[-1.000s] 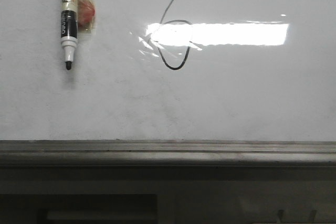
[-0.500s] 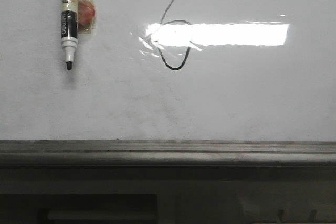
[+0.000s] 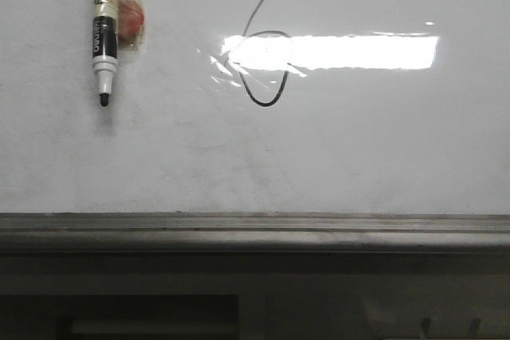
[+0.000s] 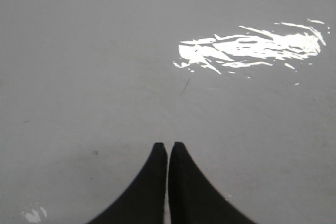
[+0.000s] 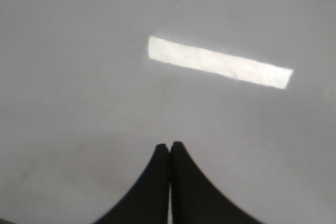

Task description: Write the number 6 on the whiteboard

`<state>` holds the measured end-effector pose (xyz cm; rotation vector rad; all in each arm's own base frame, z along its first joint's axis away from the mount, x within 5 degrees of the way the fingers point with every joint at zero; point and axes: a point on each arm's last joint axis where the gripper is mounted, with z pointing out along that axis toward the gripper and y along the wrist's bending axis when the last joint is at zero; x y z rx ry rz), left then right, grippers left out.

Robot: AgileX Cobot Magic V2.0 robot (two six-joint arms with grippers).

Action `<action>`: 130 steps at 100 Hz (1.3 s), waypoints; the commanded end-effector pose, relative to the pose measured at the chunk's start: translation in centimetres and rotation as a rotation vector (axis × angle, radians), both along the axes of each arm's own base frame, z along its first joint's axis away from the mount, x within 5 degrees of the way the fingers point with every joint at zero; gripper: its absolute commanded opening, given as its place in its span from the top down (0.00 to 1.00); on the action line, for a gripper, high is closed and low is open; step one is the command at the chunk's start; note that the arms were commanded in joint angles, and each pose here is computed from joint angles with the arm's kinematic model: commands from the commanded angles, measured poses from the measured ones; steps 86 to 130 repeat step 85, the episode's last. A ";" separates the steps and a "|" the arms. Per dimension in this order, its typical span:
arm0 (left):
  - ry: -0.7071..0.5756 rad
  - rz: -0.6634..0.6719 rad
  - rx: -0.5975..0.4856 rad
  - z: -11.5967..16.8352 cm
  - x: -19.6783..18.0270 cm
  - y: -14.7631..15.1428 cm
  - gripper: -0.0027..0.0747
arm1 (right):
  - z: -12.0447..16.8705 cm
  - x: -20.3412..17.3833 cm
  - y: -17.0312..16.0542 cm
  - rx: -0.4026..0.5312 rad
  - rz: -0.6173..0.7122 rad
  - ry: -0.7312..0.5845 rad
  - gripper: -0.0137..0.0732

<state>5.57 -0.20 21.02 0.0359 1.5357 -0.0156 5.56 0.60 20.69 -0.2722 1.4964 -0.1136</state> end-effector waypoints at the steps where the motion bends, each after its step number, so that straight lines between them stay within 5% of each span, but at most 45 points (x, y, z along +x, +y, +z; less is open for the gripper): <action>1: -0.058 0.001 -0.014 -0.7 -0.1 0.0 0.99 | 0.1 -0.1 0.0 -0.007 -0.006 -0.080 0.90; 130: -0.058 0.001 -0.014 -0.7 -0.1 0.0 0.99 | 0.1 -0.1 -0.1 -0.008 -0.015 -0.083 0.90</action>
